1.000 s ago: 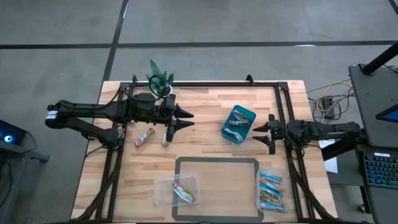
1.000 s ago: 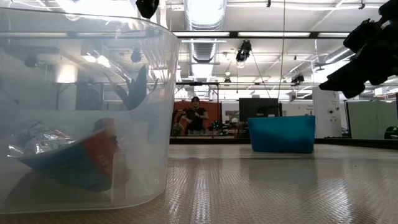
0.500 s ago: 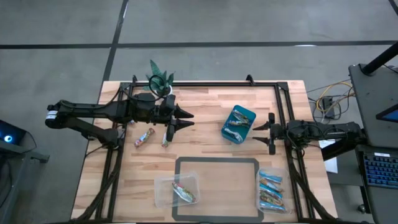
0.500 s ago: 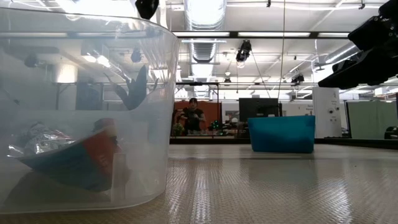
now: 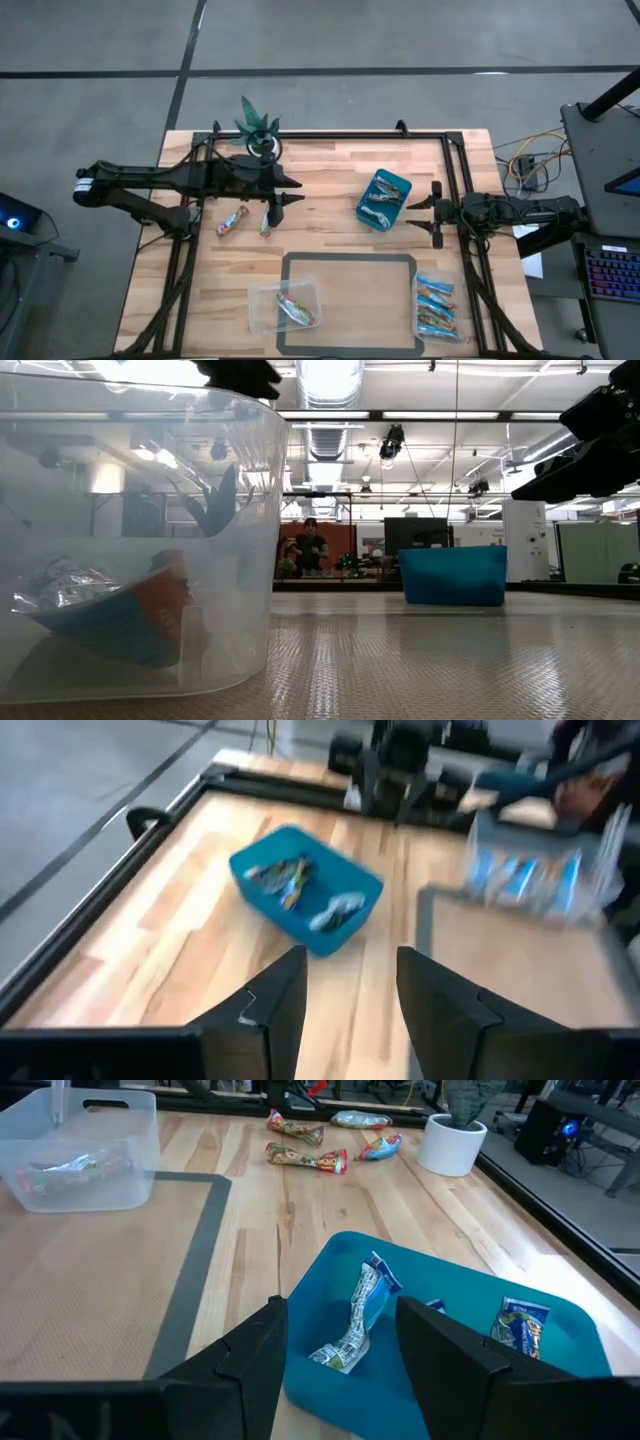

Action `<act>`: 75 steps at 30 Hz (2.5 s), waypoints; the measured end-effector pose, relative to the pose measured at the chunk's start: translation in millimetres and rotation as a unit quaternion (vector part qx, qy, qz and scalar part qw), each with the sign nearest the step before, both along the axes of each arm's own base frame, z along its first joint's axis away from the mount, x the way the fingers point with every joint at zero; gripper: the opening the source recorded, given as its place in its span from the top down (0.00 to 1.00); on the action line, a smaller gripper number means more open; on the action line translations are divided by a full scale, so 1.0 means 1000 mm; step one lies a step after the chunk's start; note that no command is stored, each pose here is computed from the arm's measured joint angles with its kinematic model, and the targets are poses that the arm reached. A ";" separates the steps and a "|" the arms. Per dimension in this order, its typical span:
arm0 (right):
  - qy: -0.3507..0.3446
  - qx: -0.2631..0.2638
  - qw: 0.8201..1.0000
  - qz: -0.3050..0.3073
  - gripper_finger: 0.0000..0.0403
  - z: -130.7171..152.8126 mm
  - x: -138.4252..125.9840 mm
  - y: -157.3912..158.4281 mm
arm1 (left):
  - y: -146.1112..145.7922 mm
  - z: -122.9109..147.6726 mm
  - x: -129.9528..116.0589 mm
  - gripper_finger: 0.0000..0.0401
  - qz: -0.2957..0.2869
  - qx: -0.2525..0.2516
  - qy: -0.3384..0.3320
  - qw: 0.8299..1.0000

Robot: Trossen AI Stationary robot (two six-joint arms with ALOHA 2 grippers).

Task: Pick and place Granola Bars by type
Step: Put the red granola bar into the left transparent bin

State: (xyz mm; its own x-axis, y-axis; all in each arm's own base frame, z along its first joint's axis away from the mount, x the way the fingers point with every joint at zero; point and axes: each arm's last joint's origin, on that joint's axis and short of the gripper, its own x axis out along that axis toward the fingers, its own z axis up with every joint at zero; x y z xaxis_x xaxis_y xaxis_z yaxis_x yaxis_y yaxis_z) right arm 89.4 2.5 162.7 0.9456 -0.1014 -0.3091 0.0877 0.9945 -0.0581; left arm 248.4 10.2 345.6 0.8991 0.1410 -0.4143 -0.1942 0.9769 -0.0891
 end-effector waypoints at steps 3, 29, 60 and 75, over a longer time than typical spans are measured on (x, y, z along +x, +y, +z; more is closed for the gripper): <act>0.000 0.000 1.000 0.000 0.56 0.000 0.000 0.000 | 0.003 -0.004 -0.002 0.65 -0.007 0.027 0.028 0.999; -0.001 0.000 1.000 0.000 0.56 0.000 0.000 0.000 | 0.017 -0.085 0.000 0.45 -0.030 0.056 0.324 0.944; 0.000 0.000 1.000 0.000 0.56 0.000 0.000 0.000 | 0.012 -0.174 -0.016 0.45 0.160 -0.193 0.349 0.903; 0.000 0.000 1.000 0.000 0.56 0.000 0.000 0.000 | 0.013 -0.198 -0.007 0.48 0.230 -0.249 0.336 0.879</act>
